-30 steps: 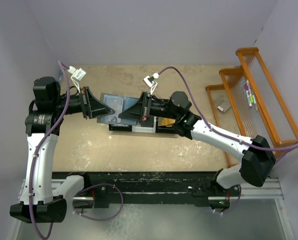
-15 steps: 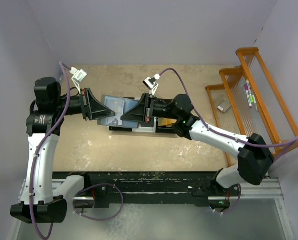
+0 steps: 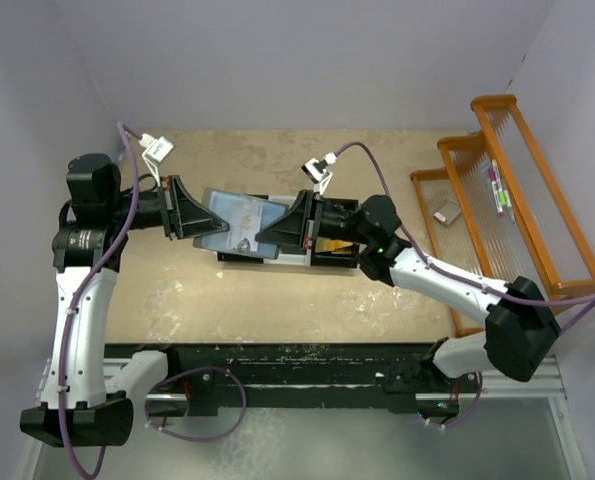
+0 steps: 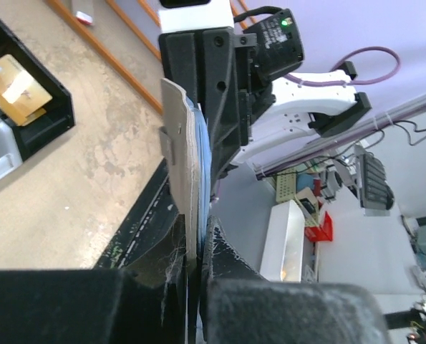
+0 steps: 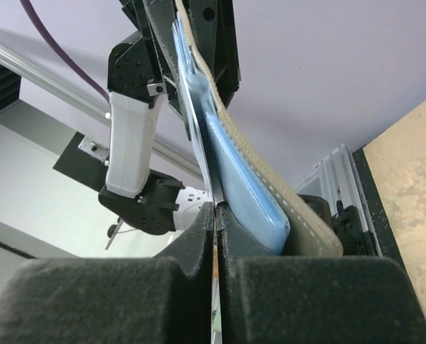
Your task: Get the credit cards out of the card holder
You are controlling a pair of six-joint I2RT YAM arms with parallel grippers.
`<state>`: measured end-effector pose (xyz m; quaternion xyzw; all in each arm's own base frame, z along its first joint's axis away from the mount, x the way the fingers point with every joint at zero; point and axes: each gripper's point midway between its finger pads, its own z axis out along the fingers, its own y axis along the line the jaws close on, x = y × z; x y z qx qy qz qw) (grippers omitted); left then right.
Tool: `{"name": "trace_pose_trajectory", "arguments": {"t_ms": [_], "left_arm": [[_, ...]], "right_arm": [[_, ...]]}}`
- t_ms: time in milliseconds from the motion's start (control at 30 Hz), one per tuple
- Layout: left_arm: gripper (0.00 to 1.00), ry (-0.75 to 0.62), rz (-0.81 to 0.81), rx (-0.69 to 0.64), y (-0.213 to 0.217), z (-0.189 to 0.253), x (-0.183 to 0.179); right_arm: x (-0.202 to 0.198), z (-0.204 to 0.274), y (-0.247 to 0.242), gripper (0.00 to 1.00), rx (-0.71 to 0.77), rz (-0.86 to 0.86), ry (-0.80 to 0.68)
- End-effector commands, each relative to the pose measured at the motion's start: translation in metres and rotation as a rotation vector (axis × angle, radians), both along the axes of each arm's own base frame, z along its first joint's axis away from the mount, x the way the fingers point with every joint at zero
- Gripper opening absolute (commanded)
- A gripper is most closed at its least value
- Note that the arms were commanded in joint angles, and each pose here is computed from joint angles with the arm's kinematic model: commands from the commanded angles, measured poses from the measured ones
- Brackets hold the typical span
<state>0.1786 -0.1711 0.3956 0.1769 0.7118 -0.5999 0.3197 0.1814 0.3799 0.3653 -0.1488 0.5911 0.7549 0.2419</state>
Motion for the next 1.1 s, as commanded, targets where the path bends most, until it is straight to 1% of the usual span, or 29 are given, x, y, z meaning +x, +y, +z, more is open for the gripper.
{"name": "trace_pose_trajectory", "arguments": {"t_ms": [0,133,233,333,433,500,567,600,633,667,867,1067], "left_arm": [[0.0,-0.116,0.104,0.101,0.007,0.005,0.009],[0.0,-0.197,0.287,0.31,0.031,-0.014,0.042],[0.0,-0.222,0.422,0.461,0.056,-0.027,0.062],[0.0,-0.261,0.496,0.574,0.075,-0.03,0.071],[0.0,-0.314,0.549,0.634,0.087,-0.026,0.074],[0.0,-0.342,0.551,0.639,0.088,-0.021,0.071],[0.0,-0.368,0.548,0.634,0.087,-0.015,0.067],[0.0,-0.38,0.541,0.627,0.085,-0.012,0.065],[0.0,-0.391,0.528,0.618,0.083,-0.009,0.062],[0.0,-0.401,0.509,0.603,0.079,-0.006,0.058],[0.0,-0.407,0.366,0.474,0.052,0.004,0.029],[0.0,-0.416,0.295,0.394,0.038,0.014,0.011]], "right_arm": [[0.002,0.007,-0.011,0.0,0.008,-0.034,-0.042],[0.01,-0.004,-0.022,0.0,-0.043,-0.075,-0.029],[0.018,-0.015,-0.036,0.0,-0.071,-0.11,-0.006],[0.028,-0.032,-0.046,0.0,-0.134,-0.152,0.023],[0.043,-0.056,-0.048,0.0,-0.246,-0.211,0.052],[0.052,-0.069,-0.046,0.0,-0.303,-0.239,0.065],[0.073,-0.079,-0.044,0.0,-0.36,-0.313,0.051],[0.082,-0.092,-0.041,0.0,-0.405,-0.335,0.055],[0.088,-0.094,-0.038,0.0,-0.416,-0.348,0.054],[0.096,-0.109,-0.032,0.0,-0.448,-0.353,0.074],[0.143,-0.14,0.003,0.0,-0.552,-0.419,0.098],[0.167,-0.195,0.034,0.0,-0.706,-0.459,0.139]]}}
